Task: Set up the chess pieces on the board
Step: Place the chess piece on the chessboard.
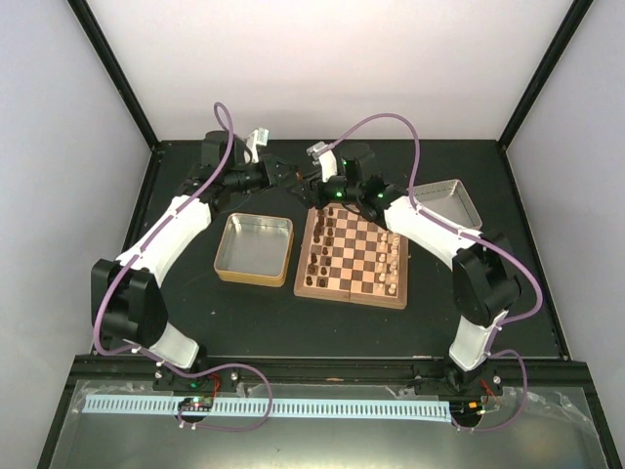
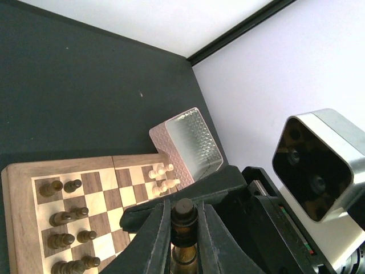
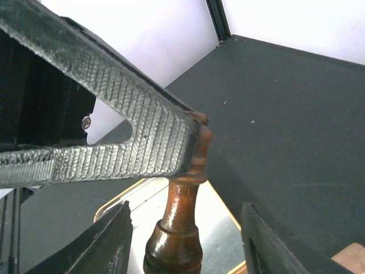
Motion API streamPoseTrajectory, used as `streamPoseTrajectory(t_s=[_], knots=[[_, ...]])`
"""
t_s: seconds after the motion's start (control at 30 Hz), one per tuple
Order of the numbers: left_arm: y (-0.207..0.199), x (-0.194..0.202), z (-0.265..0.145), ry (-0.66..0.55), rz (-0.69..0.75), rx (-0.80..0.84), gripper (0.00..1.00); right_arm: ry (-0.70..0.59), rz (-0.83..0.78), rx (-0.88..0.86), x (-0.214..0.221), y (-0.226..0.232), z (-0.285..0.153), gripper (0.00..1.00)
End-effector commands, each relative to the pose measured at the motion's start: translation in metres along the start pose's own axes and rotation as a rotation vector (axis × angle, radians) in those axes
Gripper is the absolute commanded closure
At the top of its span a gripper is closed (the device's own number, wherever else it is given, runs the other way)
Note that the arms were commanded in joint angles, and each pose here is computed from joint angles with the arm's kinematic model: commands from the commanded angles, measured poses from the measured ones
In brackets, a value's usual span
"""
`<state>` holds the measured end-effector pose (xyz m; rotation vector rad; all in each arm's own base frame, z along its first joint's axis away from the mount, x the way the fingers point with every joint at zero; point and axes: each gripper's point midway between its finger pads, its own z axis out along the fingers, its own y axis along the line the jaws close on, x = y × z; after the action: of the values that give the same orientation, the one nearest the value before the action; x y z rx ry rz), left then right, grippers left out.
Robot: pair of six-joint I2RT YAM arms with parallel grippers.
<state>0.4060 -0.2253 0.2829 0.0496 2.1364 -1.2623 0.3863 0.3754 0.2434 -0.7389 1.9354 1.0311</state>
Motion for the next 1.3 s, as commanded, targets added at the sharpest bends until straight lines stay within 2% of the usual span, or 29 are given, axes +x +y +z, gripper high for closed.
streamPoseTrajectory(t_s=[0.0, 0.13, 0.27, 0.3, 0.37, 0.47, 0.5, 0.73, 0.97, 1.03, 1.17, 1.27], knots=[[-0.022, -0.007, -0.004, -0.019, 0.080, 0.075, 0.99, -0.052, -0.030, 0.014, -0.017, 0.002, -0.001, 0.53], [-0.021, -0.006, -0.005, -0.024, 0.079, 0.068, 0.98, -0.057, -0.022, 0.026, -0.019, 0.001, -0.001, 0.75], [-0.021, -0.005, -0.007, -0.024, 0.078, 0.063, 0.98, -0.061, -0.045, 0.037, -0.021, 0.002, -0.006, 0.90], [-0.021, -0.005, -0.008, -0.022, 0.080, 0.062, 0.97, -0.062, -0.059, 0.039, -0.022, 0.002, -0.007, 0.93], [-0.024, -0.005, -0.011, -0.010, 0.099, 0.055, 0.88, -0.064, -0.102, 0.041, -0.022, 0.004, -0.010, 0.98], [-0.031, -0.003, -0.018, 0.045, 0.119, 0.065, 0.67, -0.061, -0.230, 0.038, -0.021, 0.009, -0.018, 0.99], [-0.034, -0.001, -0.020, 0.074, 0.115, 0.079, 0.62, -0.063, -0.273, 0.033, -0.021, 0.012, -0.022, 0.99], [-0.060, 0.017, -0.034, 0.269, 0.057, 0.162, 0.51, -0.039, -0.520, -0.022, -0.012, 0.032, -0.040, 0.99], [-0.059, 0.029, -0.037, 0.358, 0.027, 0.152, 0.48, -0.006, -0.615, -0.035, -0.007, 0.035, -0.046, 0.99], [-0.057, 0.032, -0.036, 0.380, 0.010, 0.153, 0.52, -0.007, -0.627, -0.034, -0.007, 0.036, -0.047, 0.99], [-0.049, 0.038, -0.034, 0.417, -0.013, 0.126, 0.66, -0.003, -0.631, -0.044, -0.005, 0.038, -0.048, 0.99], [-0.047, 0.038, -0.032, 0.426, -0.022, 0.120, 0.71, -0.002, -0.633, -0.057, -0.002, 0.039, -0.048, 0.99]])
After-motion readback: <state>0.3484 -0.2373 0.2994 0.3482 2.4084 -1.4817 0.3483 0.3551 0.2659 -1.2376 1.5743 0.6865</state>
